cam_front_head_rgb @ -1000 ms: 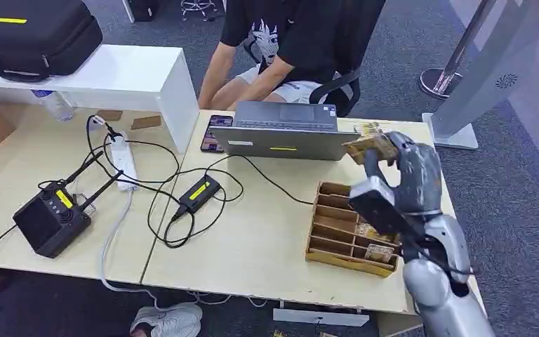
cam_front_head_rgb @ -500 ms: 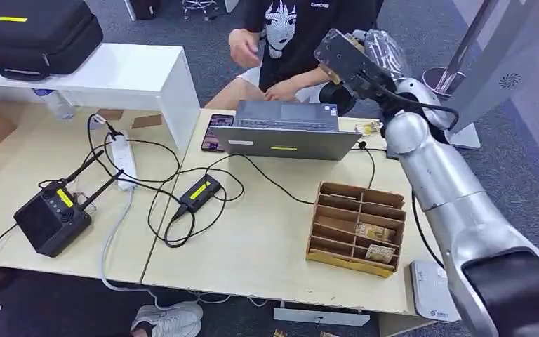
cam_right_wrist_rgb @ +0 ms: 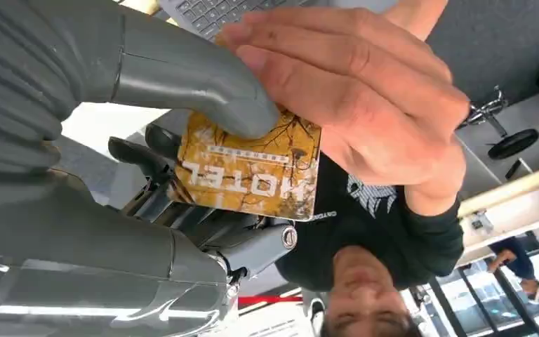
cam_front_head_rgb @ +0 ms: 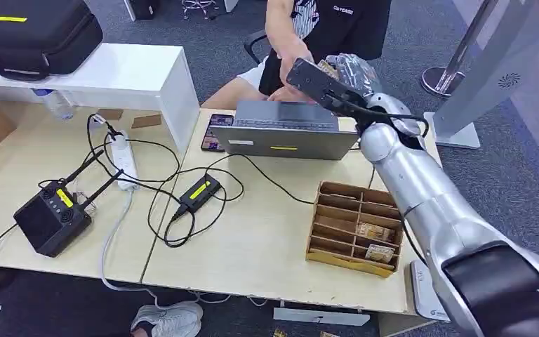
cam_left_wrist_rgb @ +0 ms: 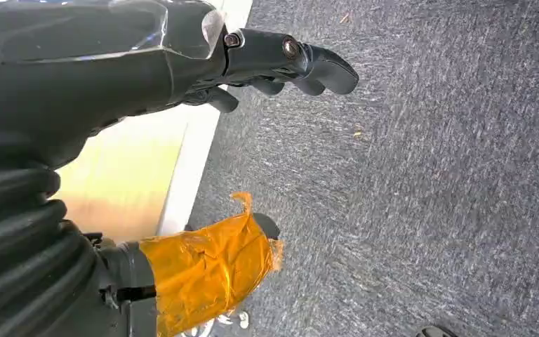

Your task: Pass the card to the sensor for recognition and then transmit it.

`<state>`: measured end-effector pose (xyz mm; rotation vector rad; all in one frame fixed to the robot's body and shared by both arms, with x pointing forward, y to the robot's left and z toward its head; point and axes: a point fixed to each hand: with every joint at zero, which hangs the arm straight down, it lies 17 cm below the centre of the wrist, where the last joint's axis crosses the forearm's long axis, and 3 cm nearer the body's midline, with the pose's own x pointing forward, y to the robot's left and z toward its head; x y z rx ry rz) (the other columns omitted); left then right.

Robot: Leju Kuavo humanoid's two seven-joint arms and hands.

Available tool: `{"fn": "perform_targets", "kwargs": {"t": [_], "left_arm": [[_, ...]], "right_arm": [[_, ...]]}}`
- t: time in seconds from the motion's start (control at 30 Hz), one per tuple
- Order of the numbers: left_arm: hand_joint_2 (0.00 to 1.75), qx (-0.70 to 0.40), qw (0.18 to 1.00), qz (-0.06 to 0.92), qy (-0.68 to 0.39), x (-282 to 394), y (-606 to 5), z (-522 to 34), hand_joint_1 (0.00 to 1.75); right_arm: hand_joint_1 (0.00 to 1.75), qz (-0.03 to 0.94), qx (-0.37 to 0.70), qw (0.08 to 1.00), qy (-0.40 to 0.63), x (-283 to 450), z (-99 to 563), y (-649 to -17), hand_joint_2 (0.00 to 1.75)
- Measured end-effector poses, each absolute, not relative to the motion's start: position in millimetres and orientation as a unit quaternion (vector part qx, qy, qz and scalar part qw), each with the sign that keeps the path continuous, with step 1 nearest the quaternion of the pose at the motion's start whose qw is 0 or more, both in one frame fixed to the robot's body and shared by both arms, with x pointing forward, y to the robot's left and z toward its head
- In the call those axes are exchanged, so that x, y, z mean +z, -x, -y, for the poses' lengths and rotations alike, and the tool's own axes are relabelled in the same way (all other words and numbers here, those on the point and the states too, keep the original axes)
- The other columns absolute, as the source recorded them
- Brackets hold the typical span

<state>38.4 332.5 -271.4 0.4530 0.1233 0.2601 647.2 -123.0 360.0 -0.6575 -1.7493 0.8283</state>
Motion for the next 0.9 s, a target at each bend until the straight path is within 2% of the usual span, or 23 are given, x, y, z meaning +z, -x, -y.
{"fn": "perform_targets", "kwargs": {"t": [0.03, 0.07, 0.1, 0.3, 0.5, 0.77, 0.9], "left_arm": [[1.75, 0.129, 0.964, -0.061, -0.223, -271.5, -38.3, -332.3, 0.00], [1.75, 0.130, 0.964, -0.061, -0.223, -271.5, -38.1, -332.3, 0.00], [1.75, 0.131, 0.964, -0.062, -0.223, -271.5, -37.8, -332.2, 0.00], [1.75, 0.138, 0.963, -0.063, -0.222, -271.6, -36.9, -331.6, 0.00], [1.75, 0.153, 0.961, -0.067, -0.221, -271.8, -33.5, -330.5, 0.00], [1.75, 0.178, 0.956, -0.075, -0.222, -271.8, -27.3, -330.4, 0.00], [1.75, 0.189, 0.954, -0.079, -0.220, -272.0, -24.5, -327.9, 0.00]], "right_arm": [[0.47, 0.729, 0.349, 0.522, 0.273, 358.7, 121.2, -646.9, 1.75], [0.05, 0.727, 0.353, 0.522, 0.272, 356.9, 118.6, -646.4, 1.75], [0.00, 0.726, 0.359, 0.522, 0.267, 354.7, 115.4, -645.6, 1.75], [0.00, 0.746, 0.367, 0.514, 0.211, 352.5, 93.8, -635.6, 1.75], [0.00, 0.788, 0.340, 0.502, 0.107, 363.0, 79.7, -608.1, 1.75], [0.00, 0.836, 0.299, 0.460, 0.030, 365.7, 110.3, -566.5, 1.75], [0.00, 0.849, 0.285, 0.443, 0.045, 340.4, 145.0, -541.3, 1.75]]}}
